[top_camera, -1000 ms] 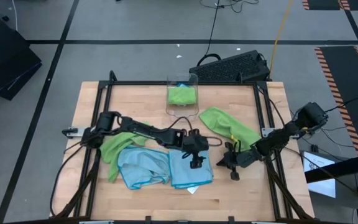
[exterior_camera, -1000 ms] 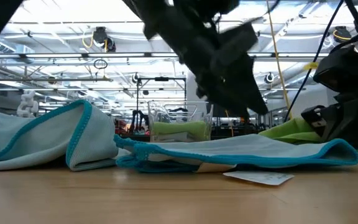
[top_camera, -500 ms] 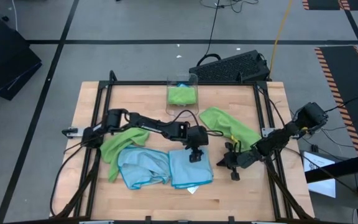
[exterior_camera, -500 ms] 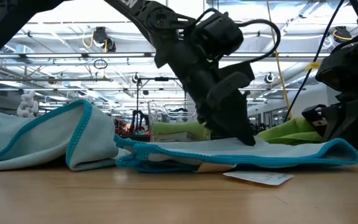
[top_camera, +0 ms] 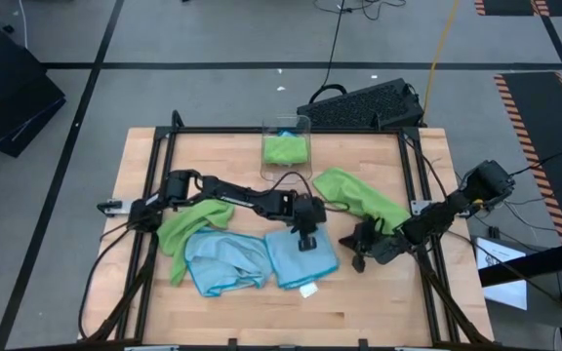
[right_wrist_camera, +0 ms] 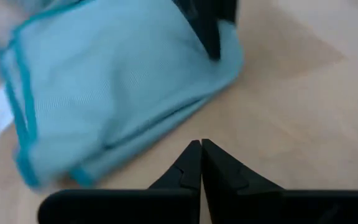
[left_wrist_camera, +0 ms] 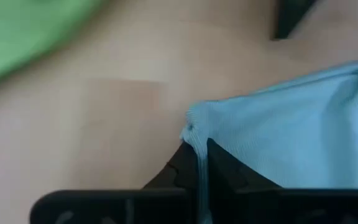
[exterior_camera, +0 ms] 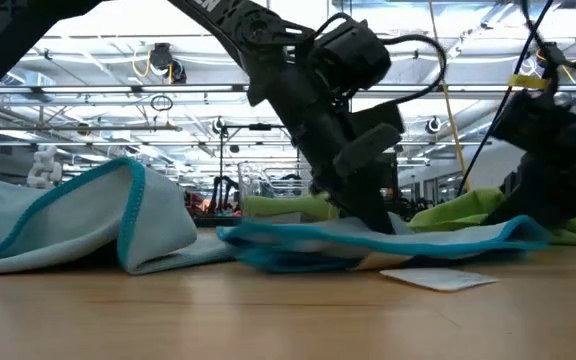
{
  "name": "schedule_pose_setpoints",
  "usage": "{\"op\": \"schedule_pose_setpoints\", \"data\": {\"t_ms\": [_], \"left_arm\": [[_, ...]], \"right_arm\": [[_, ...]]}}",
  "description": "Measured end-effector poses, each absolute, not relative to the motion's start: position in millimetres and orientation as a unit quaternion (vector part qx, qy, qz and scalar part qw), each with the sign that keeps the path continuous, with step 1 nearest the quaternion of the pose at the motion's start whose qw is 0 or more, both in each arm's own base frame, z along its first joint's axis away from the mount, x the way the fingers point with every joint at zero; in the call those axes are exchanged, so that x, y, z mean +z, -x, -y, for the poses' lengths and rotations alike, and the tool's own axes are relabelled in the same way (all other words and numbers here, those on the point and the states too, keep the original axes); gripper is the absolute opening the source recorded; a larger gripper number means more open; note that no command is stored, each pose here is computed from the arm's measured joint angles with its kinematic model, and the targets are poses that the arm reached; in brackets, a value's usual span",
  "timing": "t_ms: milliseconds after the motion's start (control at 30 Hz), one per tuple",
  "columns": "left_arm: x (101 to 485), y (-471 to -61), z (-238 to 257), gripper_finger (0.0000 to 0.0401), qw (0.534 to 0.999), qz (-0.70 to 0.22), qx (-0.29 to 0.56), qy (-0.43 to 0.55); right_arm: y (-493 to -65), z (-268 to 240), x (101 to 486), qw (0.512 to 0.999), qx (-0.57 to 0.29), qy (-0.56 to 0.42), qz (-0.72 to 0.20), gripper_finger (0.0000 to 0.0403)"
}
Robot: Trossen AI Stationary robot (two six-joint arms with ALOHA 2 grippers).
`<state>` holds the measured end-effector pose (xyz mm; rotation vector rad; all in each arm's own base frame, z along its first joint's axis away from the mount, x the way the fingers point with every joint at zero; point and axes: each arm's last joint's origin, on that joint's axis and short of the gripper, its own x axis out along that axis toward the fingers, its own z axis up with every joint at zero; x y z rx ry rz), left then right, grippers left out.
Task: Fold microfiber towels
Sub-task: Fold the right blue towel
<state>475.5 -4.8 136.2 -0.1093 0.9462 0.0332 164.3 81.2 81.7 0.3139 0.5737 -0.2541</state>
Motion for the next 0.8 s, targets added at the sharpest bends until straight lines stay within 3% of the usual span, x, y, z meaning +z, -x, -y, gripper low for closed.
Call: {"op": "schedule_pose_setpoints", "data": {"t_ms": [300,567,800], "left_arm": [[153.1,-463.3,-1.3,0.0010,0.867,-0.461,0.176,0.071],[147.1,-456.4,3.2,0.0022,0.846,-0.466,0.235,0.105],[147.4,-456.7,6.4,0.0007,0.848,-0.461,0.238,0.109]], "right_arm": [[-163.8,-80.0,81.2,0.911,-0.175,-0.272,-0.257,0.0021],[-167.6,-75.8,83.2,0.898,-0.195,-0.319,-0.233,0.0141],[-173.0,-73.2,87.4,0.891,-0.191,-0.355,-0.211,0.0237]]}}
